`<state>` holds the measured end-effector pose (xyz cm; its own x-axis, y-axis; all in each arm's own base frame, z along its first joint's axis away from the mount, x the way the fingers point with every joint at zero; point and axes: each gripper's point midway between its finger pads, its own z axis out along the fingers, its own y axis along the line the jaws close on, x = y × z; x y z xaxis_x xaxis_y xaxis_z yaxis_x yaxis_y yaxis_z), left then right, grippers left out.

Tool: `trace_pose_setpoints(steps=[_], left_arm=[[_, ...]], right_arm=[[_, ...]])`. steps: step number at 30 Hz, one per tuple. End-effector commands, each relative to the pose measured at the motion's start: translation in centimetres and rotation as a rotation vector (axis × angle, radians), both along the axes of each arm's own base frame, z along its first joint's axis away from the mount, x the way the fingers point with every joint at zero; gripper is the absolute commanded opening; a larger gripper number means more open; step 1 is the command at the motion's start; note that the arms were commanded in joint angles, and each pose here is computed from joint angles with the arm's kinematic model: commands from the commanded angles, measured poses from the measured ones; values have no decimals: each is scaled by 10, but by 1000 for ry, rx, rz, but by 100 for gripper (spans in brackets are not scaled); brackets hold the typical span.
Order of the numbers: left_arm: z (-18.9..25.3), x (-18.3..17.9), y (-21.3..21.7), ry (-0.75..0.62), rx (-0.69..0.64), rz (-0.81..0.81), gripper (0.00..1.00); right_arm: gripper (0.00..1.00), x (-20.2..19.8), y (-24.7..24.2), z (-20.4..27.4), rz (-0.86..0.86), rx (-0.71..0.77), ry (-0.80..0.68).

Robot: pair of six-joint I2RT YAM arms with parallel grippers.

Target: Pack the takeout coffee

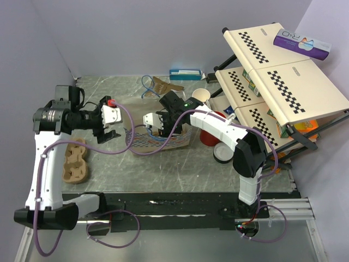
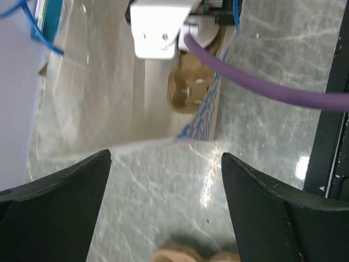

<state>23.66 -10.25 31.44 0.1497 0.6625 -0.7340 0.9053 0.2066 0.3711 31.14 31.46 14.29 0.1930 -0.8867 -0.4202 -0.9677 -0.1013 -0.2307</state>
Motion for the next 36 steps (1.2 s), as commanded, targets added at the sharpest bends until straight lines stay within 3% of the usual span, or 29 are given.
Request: trace_pose_setpoints(steps=[1, 5, 10, 17, 22, 26, 36], left_arm=[[15, -4, -27, -32, -76, -150, 88], [-10, -4, -42, 31, -57, -201, 86], [-29, -4, -64, 121, -36, -261, 74], [-43, -7, -71, 191, 14, -301, 40], [-50, -9, -71, 216, 40, -300, 27], [-52, -12, -76, 244, 32, -308, 9], [-57, -14, -83, 285, 25, -315, 2]], right_arm=[[0, -14, 0, -7, 9, -5, 82], [0, -14, 0, -8, 5, -3, 80], [0, -9, 1, -3, -6, 0, 63], [0, -1, 3, 2, -33, 21, 20], [0, 6, 6, 9, -44, 50, -30], [0, 20, 11, 21, -47, 90, -125], [0, 32, 10, 30, -47, 127, -271]])
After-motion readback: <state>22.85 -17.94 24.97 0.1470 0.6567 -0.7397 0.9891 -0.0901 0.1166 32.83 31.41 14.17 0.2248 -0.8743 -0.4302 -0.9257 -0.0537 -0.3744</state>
